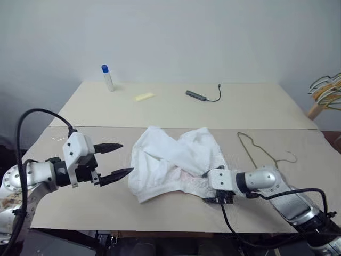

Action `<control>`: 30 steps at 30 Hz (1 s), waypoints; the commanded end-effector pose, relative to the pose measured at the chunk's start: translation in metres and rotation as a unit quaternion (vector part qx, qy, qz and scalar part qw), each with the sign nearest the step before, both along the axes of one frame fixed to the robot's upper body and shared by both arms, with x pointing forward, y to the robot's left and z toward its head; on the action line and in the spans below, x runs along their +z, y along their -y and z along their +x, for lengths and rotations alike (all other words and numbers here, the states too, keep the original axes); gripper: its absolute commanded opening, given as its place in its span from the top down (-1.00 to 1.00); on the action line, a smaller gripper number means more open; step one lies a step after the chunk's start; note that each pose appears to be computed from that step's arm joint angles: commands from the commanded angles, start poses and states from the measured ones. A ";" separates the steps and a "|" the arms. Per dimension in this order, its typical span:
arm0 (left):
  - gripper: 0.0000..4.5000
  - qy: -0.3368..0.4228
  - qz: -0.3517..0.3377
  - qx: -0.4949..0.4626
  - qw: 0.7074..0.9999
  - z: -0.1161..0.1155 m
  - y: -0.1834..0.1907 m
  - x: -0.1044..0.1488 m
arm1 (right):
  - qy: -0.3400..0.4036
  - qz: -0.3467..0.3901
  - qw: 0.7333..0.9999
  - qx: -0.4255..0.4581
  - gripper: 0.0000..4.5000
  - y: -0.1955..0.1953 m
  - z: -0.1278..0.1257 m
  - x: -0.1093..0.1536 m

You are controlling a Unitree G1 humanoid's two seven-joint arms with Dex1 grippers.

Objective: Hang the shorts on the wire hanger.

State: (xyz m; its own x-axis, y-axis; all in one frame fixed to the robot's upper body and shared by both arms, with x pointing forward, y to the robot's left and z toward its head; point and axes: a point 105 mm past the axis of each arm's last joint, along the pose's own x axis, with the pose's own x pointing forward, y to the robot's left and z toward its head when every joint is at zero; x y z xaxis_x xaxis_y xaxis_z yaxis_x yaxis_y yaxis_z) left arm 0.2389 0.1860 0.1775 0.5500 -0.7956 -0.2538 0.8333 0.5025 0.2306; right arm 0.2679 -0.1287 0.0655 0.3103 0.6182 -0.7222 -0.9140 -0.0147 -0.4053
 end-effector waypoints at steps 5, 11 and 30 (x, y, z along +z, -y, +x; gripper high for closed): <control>-0.87 0.026 -0.007 -0.004 1.000 0.005 0.006 0.009 | 0.096 -0.073 0.992 0.024 0.48 0.043 0.044 0.032; -0.87 0.030 -0.015 -0.020 0.999 0.014 0.015 0.008 | 0.258 -0.190 0.947 0.038 0.98 0.076 0.114 0.066; -0.87 0.013 -0.010 -0.078 0.997 0.026 0.025 0.006 | 0.101 -0.005 0.990 -0.101 -0.97 0.050 0.005 0.071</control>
State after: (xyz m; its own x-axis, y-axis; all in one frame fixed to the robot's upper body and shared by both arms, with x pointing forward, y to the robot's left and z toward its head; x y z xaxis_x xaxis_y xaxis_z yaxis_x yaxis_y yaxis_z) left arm 0.2643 0.1622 0.1762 0.4360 -0.8702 -0.2297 0.8956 0.3943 0.2060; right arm 0.2860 -0.2002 0.1204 0.5822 0.4532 -0.6750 -0.7923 0.1302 -0.5960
